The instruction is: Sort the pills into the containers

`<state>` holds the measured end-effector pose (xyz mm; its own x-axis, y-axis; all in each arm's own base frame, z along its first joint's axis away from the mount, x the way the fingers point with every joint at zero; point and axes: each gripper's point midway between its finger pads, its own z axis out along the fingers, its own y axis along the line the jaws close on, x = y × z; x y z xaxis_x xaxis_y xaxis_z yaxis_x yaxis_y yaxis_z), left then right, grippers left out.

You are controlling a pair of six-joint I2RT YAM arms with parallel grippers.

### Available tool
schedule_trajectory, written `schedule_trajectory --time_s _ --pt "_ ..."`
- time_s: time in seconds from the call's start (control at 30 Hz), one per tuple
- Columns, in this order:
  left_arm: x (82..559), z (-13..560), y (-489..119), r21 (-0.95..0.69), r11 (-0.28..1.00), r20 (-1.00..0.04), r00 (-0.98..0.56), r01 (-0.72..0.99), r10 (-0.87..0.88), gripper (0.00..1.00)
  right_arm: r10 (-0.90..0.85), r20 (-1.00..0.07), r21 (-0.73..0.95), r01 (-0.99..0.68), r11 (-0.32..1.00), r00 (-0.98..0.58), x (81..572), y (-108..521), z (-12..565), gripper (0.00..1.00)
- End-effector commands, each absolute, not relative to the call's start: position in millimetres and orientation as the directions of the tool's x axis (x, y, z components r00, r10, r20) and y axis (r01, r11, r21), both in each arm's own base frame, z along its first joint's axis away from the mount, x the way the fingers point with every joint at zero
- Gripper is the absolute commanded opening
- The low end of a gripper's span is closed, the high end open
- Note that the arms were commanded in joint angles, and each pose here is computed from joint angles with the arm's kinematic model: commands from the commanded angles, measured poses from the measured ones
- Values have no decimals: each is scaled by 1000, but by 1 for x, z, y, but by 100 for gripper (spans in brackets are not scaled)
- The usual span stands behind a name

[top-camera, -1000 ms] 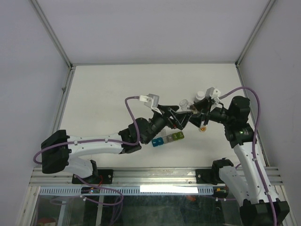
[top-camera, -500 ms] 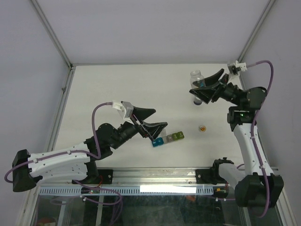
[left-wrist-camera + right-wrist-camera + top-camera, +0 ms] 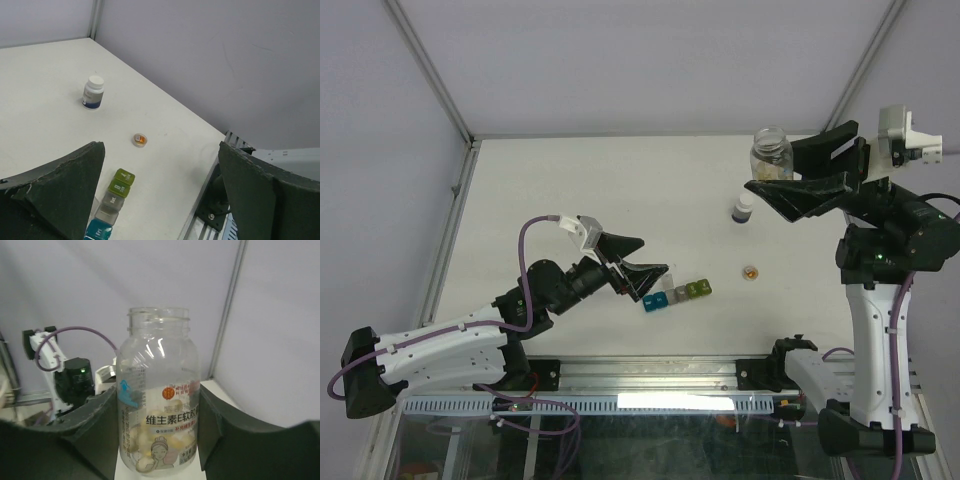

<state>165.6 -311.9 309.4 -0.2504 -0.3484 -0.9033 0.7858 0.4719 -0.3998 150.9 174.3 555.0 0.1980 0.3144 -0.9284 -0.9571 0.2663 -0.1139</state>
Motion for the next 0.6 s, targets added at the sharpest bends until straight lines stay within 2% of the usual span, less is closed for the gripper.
schedule_trajectory --time_s 0.0,0.03,0.07,0.1,0.13,0.17,0.23,0.27,0.3,0.37,0.4,0.43,0.5,0.57 --pt "157 323 -311 -431 403 -875 -264 807 -406 99 324 -938 -98 -990 105 127 130 180 542 11" --pt "157 322 -311 -428 408 -876 -261 806 -404 99 348 -934 -91 -996 1 86 112 184 532 12" --pt "158 320 -310 -424 419 -880 -256 803 -400 99 331 -943 2 -1000 24 7 126 180 526 11" --pt "160 318 -309 -421 431 -883 -253 798 -394 99 323 -945 103 -986 128 -57 156 173 519 11" --pt "161 317 -308 -421 441 -885 -251 793 -393 99 295 -955 77 -960 268 6 185 165 507 10" --pt "161 315 -307 -420 445 -886 -251 791 -390 99 240 -971 58 -952 302 17 188 165 491 11" --pt "160 308 -304 -414 447 -889 -249 793 -383 99 143 -990 15 -997 79 -3 146 188 458 12" --pt "161 305 -301 -415 456 -890 -246 787 -385 99 115 -993 15 -999 38 -10 141 192 444 12" --pt "162 302 -299 -416 466 -889 -243 781 -388 99 99 -995 4 -996 88 5 149 192 431 12" --pt "164 296 -294 -413 480 -891 -233 774 -391 99 -25 -997 -73 -955 286 68 175 181 390 12" --pt "164 293 -293 -412 484 -891 -230 772 -391 99 -64 -996 -79 -947 311 62 182 178 371 13" --pt "164 290 -292 -410 487 -892 -228 771 -391 99 -126 -991 -92 -944 316 54 185 174 350 13" --pt "165 281 -292 -401 495 -897 -220 771 -384 99 -211 -975 -111 -966 233 61 180 173 311 14" --pt "167 273 -293 -387 504 -903 -207 772 -376 99 -288 -958 -71 -977 203 10 180 170 276 17"
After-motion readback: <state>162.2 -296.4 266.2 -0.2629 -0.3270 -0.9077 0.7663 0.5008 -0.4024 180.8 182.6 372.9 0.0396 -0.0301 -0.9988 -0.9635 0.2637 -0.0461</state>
